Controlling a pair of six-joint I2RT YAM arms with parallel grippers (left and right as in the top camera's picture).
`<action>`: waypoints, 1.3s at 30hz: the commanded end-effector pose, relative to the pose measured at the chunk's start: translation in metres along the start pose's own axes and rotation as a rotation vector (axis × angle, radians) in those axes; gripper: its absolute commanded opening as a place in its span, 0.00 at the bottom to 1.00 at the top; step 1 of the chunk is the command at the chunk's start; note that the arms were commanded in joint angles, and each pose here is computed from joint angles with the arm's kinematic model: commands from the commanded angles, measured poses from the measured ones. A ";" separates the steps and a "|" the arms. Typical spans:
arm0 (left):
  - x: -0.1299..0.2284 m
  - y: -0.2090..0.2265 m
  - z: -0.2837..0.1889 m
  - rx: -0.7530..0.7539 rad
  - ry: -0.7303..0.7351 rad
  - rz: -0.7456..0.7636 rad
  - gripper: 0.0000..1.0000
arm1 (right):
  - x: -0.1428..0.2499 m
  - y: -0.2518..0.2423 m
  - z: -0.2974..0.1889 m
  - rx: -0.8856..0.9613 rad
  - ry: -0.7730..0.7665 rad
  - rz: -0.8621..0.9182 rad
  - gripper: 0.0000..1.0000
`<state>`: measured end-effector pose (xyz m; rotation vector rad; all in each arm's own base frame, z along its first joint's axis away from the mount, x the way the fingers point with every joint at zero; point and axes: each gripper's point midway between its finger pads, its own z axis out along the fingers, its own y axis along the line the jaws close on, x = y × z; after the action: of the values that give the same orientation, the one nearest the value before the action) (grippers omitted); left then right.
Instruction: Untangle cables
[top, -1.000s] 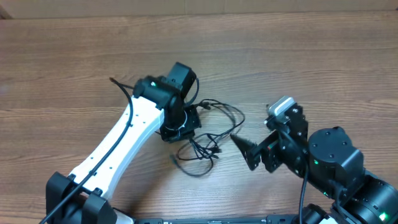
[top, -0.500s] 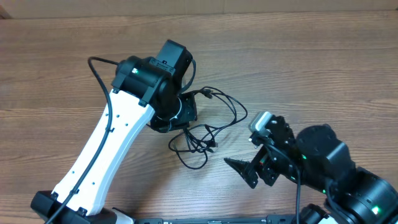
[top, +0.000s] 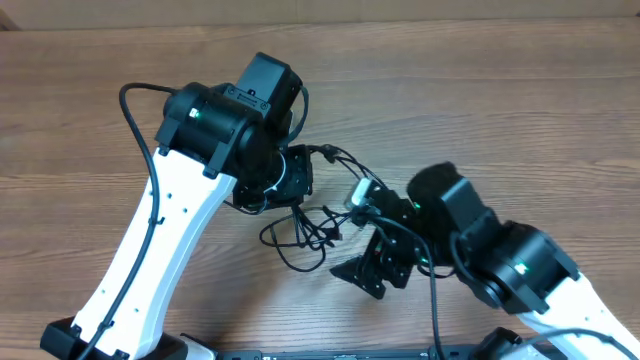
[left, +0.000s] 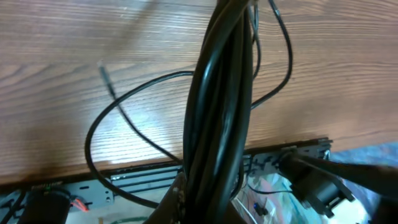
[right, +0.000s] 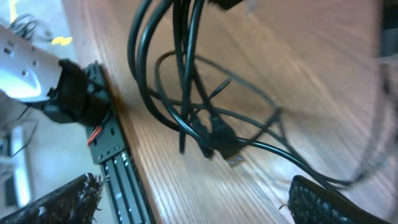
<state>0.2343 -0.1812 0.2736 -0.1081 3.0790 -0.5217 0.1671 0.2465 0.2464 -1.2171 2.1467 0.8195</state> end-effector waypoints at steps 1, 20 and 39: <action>0.010 -0.016 -0.023 0.098 -0.034 0.068 0.09 | -0.006 0.006 0.003 -0.054 -0.011 -0.054 0.91; 0.029 -0.036 -0.056 0.245 -0.068 0.117 0.15 | -0.040 0.015 0.001 -0.109 -0.149 -0.125 0.70; 0.017 -0.020 -0.054 0.149 -0.134 0.107 0.53 | -0.025 -0.052 -0.003 0.274 -0.093 0.146 0.84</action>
<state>0.2168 -0.1897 0.3235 0.0287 2.9282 -0.7466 0.2151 0.2457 0.2487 -0.9839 2.1737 0.6477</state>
